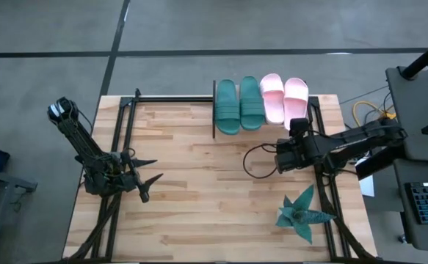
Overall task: Pick and place slides into the shelf
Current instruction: Adjust the right pink slipper
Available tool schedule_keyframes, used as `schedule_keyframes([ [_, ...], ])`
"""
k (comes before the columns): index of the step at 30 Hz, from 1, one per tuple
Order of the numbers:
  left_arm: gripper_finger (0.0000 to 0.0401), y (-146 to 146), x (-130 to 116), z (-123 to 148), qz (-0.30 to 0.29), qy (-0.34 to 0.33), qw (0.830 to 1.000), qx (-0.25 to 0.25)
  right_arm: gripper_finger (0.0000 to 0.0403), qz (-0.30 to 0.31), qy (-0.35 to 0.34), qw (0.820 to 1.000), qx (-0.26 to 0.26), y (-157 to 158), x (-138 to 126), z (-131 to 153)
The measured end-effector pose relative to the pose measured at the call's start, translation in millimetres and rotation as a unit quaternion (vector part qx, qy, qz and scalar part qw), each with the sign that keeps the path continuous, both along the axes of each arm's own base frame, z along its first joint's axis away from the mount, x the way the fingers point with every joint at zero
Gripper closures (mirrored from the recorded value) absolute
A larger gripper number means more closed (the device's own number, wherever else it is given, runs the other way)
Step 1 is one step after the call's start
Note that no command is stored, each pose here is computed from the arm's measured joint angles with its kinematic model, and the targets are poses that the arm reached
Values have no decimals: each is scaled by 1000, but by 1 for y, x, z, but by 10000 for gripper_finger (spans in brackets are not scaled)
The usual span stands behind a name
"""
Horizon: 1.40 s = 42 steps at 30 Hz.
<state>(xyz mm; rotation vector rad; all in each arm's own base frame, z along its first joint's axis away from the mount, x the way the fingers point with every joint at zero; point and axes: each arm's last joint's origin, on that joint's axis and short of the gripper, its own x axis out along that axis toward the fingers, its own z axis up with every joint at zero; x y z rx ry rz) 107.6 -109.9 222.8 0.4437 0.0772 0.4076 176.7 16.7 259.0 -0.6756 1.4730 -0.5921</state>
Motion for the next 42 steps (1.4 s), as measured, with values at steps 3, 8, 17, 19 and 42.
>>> schedule_keyframes([
  [3,170,0,0,0,0,0,1000,0,266,-1,1,1000,-1,0,-1,-3],
  [8,170,0,0,0,0,0,1000,0,266,-1,13,1000,-16,-3,-3,-13],
  [17,170,0,0,0,0,0,1000,0,300,-6,-13,999,-51,-5,-1,-10],
  [19,170,0,0,0,0,0,1000,0,324,-6,-13,999,-50,-5,-1,-10],
  [42,170,0,0,0,0,0,1000,0,394,5,-153,988,-21,-6,-38,25],
])
